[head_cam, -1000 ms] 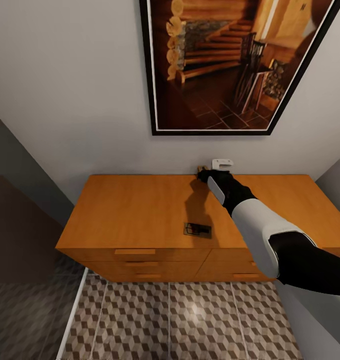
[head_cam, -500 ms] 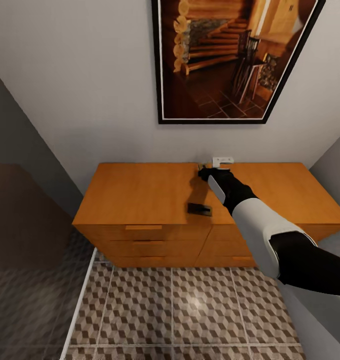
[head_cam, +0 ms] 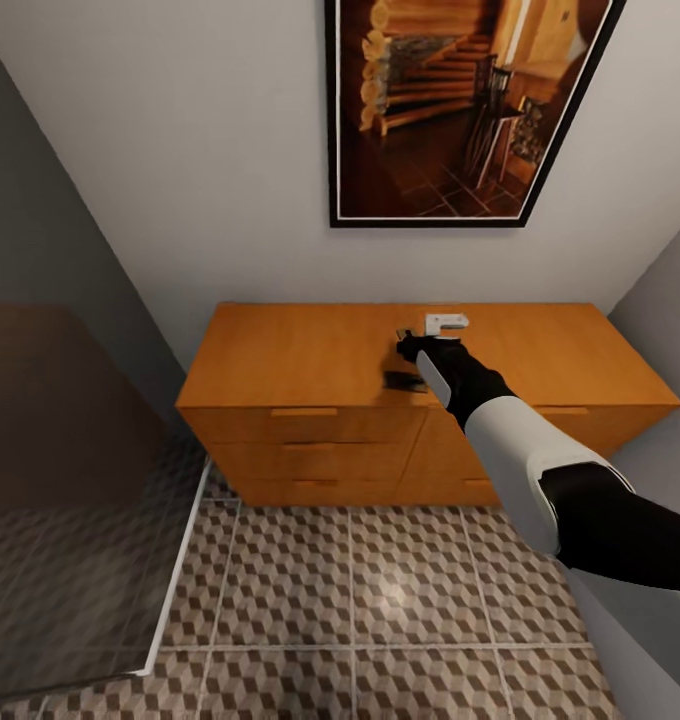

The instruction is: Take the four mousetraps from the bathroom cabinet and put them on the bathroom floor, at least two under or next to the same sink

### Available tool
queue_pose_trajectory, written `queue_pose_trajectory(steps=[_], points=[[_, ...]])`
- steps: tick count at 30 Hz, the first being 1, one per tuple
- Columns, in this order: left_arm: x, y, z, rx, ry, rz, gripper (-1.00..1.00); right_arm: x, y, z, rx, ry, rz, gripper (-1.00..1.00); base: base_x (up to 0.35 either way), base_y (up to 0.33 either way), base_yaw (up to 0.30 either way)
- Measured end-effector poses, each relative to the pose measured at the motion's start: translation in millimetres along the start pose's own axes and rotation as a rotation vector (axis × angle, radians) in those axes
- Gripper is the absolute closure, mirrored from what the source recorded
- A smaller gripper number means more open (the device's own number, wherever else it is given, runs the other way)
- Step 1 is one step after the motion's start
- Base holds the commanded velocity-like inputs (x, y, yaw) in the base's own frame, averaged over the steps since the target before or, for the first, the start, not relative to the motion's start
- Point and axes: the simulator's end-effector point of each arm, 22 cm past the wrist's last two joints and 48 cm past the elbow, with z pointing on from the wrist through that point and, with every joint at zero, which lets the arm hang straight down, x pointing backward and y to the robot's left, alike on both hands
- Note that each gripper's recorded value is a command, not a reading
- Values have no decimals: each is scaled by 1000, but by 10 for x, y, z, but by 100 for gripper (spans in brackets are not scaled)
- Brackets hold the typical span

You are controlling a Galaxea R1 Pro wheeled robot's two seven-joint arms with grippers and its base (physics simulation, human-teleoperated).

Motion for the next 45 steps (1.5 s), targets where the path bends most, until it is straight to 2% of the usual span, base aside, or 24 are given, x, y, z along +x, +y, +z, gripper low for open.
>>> queue_pose_trajectory(steps=[34, 45], points=[[-3, -29, -1, 4, 0, -1, -100, 63, -8, 17, 0, 12, -5, 100, -304, 4, 0], [-3, -29, -1, 4, 0, -1, -100, 194, -14, 43, 2, 38, -10, 100, -303, 0, 0]])
